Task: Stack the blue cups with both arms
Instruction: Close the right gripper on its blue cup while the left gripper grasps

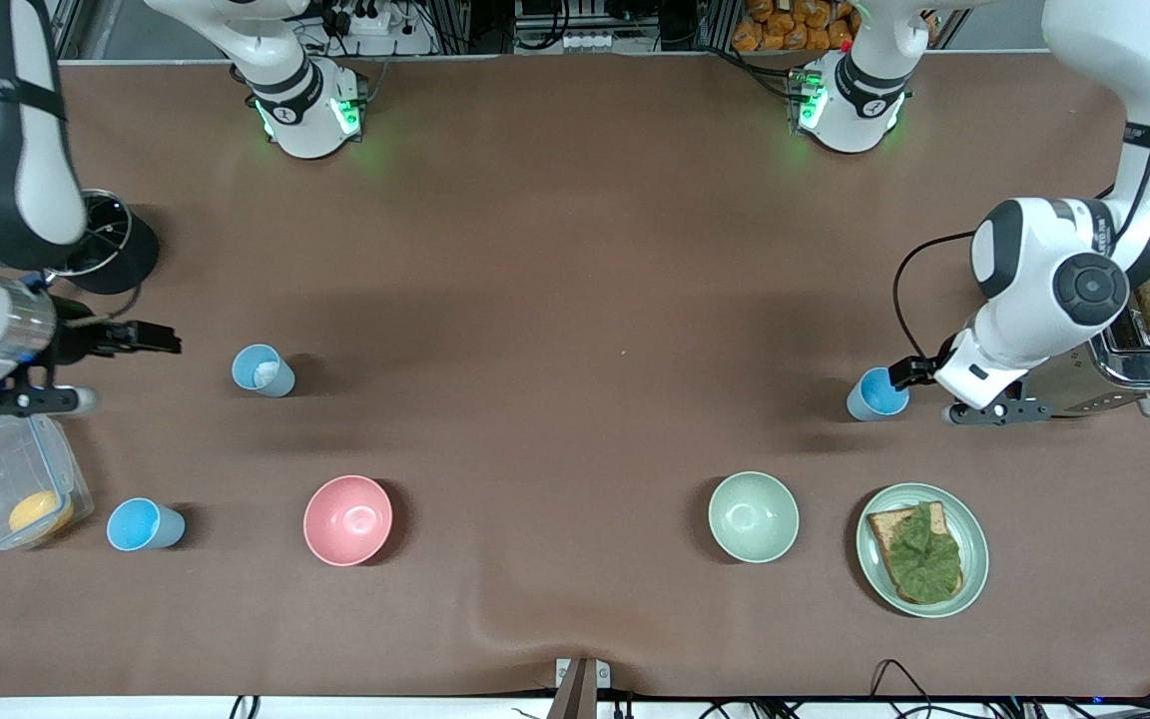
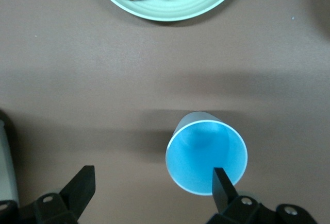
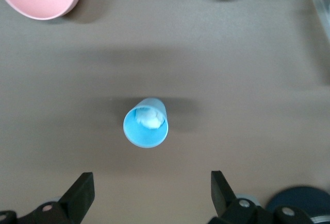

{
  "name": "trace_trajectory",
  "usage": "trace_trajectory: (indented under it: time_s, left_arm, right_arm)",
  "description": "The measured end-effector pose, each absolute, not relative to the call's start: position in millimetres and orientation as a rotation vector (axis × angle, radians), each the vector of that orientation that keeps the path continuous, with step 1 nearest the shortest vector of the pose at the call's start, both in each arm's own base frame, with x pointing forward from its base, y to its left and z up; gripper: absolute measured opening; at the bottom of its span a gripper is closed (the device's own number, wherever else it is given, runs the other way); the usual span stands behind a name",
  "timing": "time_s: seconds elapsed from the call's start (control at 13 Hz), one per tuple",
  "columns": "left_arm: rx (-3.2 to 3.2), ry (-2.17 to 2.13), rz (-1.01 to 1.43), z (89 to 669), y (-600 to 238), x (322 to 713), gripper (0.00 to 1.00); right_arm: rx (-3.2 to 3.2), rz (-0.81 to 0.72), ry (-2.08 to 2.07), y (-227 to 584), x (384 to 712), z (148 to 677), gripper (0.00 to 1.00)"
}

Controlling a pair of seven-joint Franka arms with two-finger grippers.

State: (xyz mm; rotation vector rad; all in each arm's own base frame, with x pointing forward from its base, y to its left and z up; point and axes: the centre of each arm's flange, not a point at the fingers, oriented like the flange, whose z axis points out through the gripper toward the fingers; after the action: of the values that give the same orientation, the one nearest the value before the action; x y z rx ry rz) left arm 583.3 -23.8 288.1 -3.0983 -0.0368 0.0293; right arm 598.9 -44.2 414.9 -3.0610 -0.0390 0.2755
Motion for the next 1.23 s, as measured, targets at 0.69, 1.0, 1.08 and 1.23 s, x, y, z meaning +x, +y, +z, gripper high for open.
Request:
trace_trajectory:
  time_s: [0.69,1.0,1.08,1.23]
  left_arm:
    - [-3.107,-0.032,0.042,240.1,-25.5,586.1,0.95]
    - [-3.108,-0.032,0.045,235.5,-25.6,585.9,0.63]
    - [-3.108,-0.033,0.046,234.8,-25.6,585.9,0.56]
    - [-3.108,-0.033,0.047,234.1,-25.6,585.8,0.33]
  right_arm:
    - [-3.086,0.148,-0.127,-29.8,554.7,283.7,1.00]
    - [-3.081,0.167,-0.183,-38.2,554.2,264.4,1.00]
    - [-3.082,0.166,-0.186,-38.4,554.0,260.5,1.00]
    - [-3.083,0.173,-0.181,-40.5,552.6,250.0,1.00]
